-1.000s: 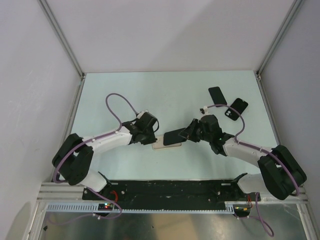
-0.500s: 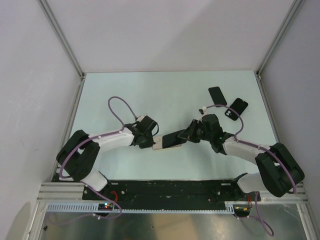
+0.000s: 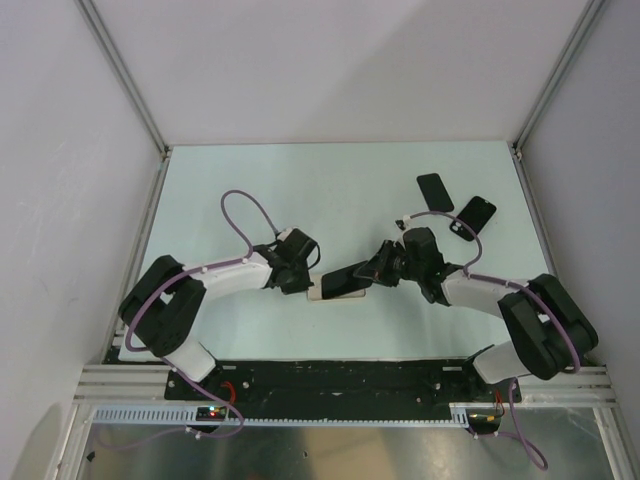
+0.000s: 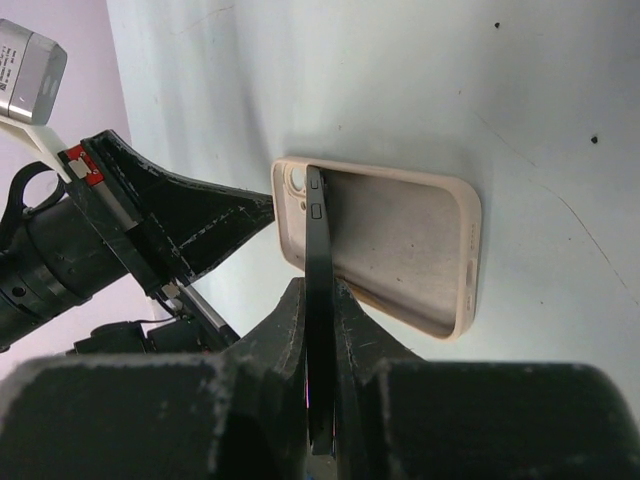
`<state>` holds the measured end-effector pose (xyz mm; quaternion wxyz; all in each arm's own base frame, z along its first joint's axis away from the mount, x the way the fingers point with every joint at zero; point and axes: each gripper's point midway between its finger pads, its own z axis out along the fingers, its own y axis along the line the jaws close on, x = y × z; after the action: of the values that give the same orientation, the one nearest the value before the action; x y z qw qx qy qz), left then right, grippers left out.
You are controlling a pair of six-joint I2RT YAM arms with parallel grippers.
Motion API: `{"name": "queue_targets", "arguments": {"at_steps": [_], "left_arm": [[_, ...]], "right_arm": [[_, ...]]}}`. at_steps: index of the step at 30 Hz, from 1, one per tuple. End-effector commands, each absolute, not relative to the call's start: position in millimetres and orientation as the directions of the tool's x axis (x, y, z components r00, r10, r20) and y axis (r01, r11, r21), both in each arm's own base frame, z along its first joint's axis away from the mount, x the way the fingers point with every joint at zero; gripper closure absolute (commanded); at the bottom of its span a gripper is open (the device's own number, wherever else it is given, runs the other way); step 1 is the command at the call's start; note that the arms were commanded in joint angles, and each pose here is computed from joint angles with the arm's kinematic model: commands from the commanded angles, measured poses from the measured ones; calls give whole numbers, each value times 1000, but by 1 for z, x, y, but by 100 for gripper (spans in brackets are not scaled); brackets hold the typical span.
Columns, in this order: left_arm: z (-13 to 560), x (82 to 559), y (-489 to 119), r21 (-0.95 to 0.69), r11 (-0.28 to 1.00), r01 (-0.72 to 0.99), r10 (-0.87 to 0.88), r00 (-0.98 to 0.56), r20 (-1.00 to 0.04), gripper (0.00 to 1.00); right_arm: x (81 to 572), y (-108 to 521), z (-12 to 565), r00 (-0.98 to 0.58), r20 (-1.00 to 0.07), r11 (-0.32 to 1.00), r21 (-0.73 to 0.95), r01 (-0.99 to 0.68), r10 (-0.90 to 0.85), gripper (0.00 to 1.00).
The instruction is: Put the phone into the phone case
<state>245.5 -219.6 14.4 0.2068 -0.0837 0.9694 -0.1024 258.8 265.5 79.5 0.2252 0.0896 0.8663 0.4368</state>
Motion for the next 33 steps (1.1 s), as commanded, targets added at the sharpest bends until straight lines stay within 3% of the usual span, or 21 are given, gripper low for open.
{"name": "queue_targets", "arguments": {"at_steps": [1, 33], "left_arm": [[16, 256, -230, -260, 961, -99, -201, -894, -401, 100], [24, 255, -248, -307, 950, -55, -182, -896, -405, 100]], "right_arm": [[253, 271, 70, -904, -274, 595, 803, -28, 327, 100], [234, 294, 20, -927, -275, 673, 739, -33, 256, 100]]}}
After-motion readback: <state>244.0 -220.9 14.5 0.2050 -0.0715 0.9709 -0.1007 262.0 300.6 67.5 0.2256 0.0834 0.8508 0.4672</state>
